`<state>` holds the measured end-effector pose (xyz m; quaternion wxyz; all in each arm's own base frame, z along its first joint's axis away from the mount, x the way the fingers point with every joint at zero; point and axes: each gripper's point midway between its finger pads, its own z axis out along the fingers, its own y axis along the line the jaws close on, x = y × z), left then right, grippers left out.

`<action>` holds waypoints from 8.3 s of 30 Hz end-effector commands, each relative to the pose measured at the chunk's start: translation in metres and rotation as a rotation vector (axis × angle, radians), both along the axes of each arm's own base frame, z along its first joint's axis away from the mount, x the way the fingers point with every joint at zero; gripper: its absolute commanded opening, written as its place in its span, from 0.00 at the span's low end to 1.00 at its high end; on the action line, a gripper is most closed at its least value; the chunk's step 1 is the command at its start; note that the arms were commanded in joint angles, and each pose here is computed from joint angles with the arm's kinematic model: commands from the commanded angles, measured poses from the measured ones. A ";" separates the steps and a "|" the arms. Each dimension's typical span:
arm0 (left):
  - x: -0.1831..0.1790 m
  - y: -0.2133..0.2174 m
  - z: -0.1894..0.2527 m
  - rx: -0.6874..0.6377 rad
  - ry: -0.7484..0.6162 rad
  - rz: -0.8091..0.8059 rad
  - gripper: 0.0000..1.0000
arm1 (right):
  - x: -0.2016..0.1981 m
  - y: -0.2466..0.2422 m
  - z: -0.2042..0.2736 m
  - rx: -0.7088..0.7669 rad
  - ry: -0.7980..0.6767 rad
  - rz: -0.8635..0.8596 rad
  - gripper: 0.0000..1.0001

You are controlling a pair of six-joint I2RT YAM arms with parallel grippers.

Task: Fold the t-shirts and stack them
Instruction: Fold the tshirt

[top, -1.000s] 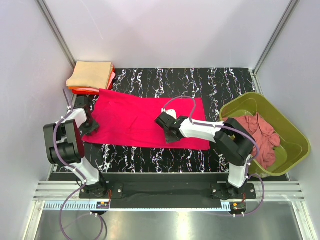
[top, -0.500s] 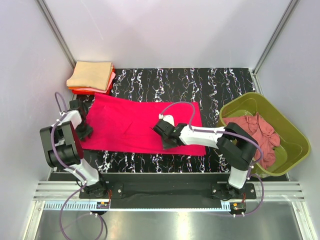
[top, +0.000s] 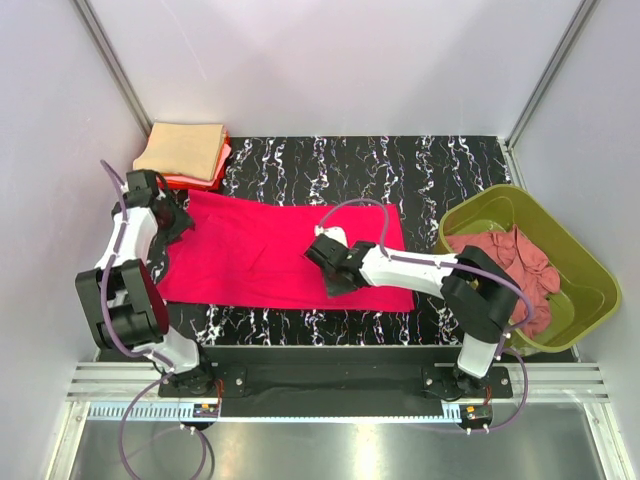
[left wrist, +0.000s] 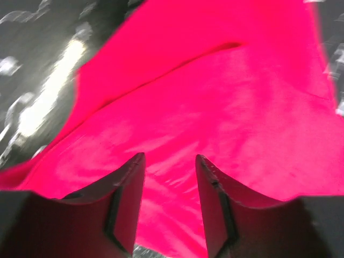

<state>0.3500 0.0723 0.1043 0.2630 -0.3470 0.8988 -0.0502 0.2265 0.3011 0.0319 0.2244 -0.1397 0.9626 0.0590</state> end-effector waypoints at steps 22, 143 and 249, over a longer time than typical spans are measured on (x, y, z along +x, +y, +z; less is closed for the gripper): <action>0.165 0.006 0.019 -0.026 -0.341 -0.241 0.61 | 0.255 -0.106 0.090 0.132 -0.050 -0.020 0.50; 0.143 0.025 0.040 0.066 -0.361 -0.321 0.00 | 0.287 -0.180 0.100 0.017 -0.211 -0.099 0.00; -0.024 0.026 -0.022 -0.159 -0.233 0.034 0.00 | 0.109 -0.087 0.061 0.068 -0.211 -0.184 0.32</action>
